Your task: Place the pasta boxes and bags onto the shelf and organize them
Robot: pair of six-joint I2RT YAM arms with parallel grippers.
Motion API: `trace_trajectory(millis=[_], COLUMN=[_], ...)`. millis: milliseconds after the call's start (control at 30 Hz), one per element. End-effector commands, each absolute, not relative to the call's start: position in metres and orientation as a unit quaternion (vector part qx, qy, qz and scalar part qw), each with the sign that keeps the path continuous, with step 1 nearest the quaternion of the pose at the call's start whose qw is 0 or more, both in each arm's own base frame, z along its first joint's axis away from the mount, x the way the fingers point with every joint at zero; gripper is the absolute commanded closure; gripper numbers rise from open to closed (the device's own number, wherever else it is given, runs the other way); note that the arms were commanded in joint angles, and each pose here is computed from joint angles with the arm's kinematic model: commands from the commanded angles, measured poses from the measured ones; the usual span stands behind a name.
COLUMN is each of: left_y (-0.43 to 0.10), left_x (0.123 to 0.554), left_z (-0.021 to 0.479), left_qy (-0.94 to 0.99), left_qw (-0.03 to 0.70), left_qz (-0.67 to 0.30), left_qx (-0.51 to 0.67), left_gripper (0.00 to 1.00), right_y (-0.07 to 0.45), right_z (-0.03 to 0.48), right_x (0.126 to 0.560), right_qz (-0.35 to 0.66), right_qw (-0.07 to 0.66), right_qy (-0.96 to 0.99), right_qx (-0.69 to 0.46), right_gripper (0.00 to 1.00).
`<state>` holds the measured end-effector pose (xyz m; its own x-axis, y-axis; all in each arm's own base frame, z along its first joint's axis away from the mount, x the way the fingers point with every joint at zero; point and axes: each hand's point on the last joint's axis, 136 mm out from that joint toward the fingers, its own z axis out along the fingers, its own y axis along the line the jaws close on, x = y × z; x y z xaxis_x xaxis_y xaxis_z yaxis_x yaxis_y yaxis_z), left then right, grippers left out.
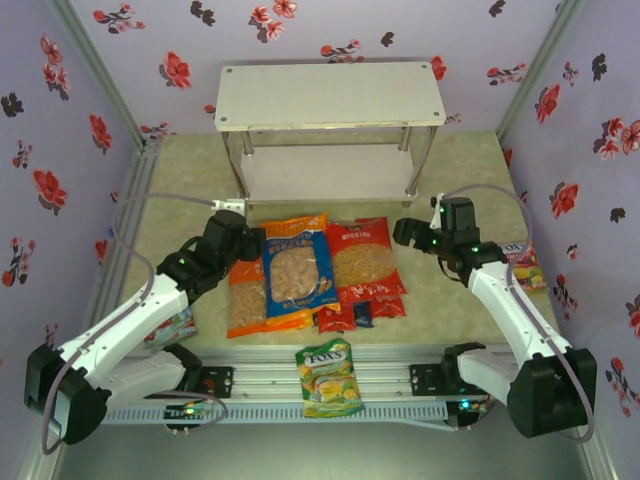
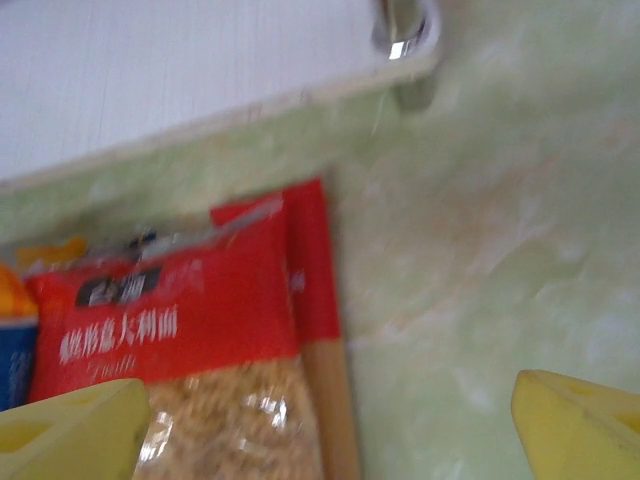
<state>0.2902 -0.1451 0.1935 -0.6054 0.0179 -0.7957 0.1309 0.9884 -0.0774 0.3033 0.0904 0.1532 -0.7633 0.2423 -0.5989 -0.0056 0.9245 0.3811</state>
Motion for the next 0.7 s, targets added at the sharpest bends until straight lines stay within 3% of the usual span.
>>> trace_trajectory(millis=[0, 267, 533, 667], left_y=[-0.140, -0.152, -0.158, -0.159], left_x=[0.282, 0.281, 0.282, 0.282], left_z=[0.184, 0.165, 0.161, 0.158], left_qy=[0.906, 0.919, 0.919, 0.920], left_qw=[0.420, 0.388, 0.385, 0.382], left_qz=[-0.053, -0.066, -0.074, -0.072], left_qx=[0.028, 0.037, 0.040, 0.042], left_gripper=[0.34, 0.34, 0.34, 0.34], right_y=[0.112, 0.135, 0.143, 0.152], right_z=[0.130, 0.095, 0.077, 0.072], right_x=[0.273, 0.259, 0.261, 0.265], right_qz=[0.251, 0.296, 0.303, 0.324], right_qw=[0.262, 0.182, 0.161, 0.152], right_qy=[0.929, 0.934, 0.936, 0.930], right_qx=[0.078, 0.078, 0.080, 0.080], right_gripper=[0.06, 0.09, 0.10, 0.15])
